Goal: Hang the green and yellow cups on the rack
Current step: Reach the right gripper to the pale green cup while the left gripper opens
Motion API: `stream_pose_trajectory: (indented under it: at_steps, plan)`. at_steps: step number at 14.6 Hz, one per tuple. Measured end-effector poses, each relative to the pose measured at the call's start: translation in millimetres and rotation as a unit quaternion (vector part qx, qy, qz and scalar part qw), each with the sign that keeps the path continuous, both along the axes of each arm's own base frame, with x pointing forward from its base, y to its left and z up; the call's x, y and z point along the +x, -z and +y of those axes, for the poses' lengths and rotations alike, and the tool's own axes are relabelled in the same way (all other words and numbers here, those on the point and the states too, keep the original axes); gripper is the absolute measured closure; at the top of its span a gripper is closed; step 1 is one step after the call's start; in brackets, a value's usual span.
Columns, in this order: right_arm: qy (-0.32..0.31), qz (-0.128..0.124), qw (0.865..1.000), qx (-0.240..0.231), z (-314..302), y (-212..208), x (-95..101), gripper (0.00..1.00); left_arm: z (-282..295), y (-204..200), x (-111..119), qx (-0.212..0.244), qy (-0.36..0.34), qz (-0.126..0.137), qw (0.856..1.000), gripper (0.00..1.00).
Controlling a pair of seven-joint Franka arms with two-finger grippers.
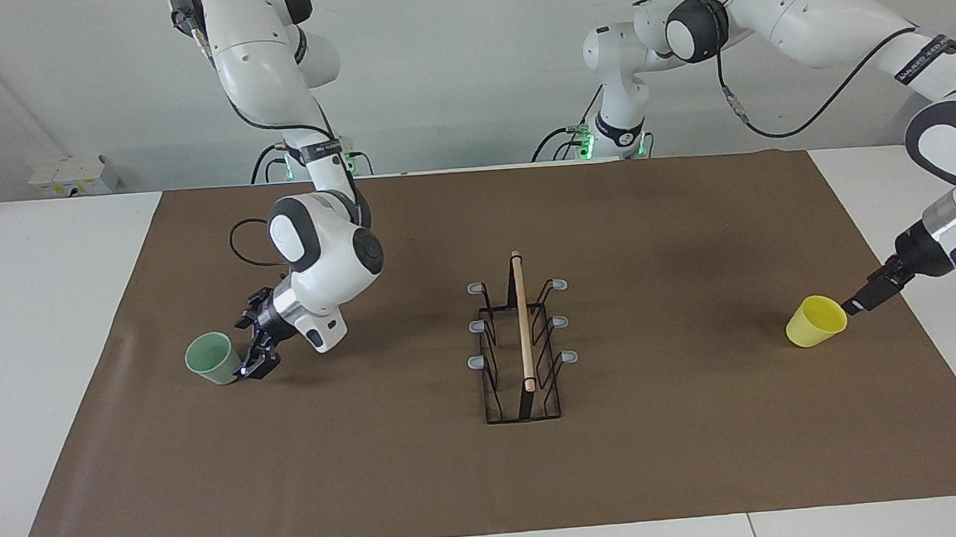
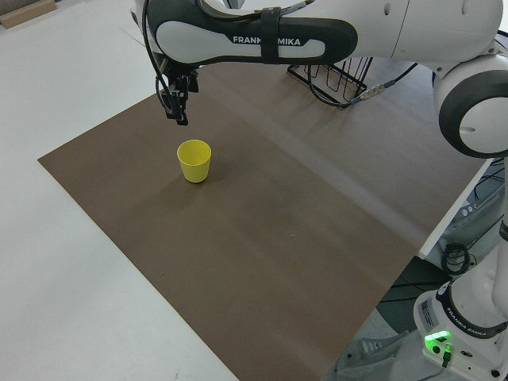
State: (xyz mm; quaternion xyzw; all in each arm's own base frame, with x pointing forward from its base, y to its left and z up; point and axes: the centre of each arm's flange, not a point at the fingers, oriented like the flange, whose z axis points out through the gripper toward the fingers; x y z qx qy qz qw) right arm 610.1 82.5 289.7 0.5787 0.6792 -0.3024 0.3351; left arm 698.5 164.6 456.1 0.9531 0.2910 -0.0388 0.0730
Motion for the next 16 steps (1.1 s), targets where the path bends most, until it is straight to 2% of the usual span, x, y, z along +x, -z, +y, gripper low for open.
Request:
stream_pose_trajectory:
  at_steps: [2, 5, 7, 9, 12, 14, 16]
  plan:
    - [-0.007, -0.004, 1.0, -0.022, -3, 17, -4.8, 0.0, 19, 22, 3, -0.015, -0.051, 0.003, 0.999, 0.0]
    - [-0.007, -0.031, 0.998, -0.052, -9, 39, -16.5, 0.0, 48, 49, 7, -0.029, -0.125, -0.005, 0.992, 0.0]
    - [-0.005, -0.042, 0.998, -0.052, -12, 44, -19.0, 0.0, 70, 66, 6, -0.043, -0.174, -0.008, 0.984, 0.0]
    - [-0.007, -0.055, 0.997, -0.051, -15, 46, -18.8, 0.0, 89, 86, 0, -0.066, -0.222, 0.004, 0.973, 0.0]
    - [-0.012, -0.071, 0.996, -0.055, -29, 50, -16.7, 0.0, 95, 105, -6, -0.099, -0.319, 0.03, 0.942, 0.0]
    - [-0.011, -0.08, 0.995, -0.052, -44, 52, -13.4, 0.0, 100, 117, -11, -0.133, -0.375, 0.036, 0.917, 0.0]
    - [-0.008, -0.084, 0.995, -0.051, -51, 53, -12.8, 0.0, 115, 133, -28, -0.164, -0.423, 0.047, 0.89, 0.0]
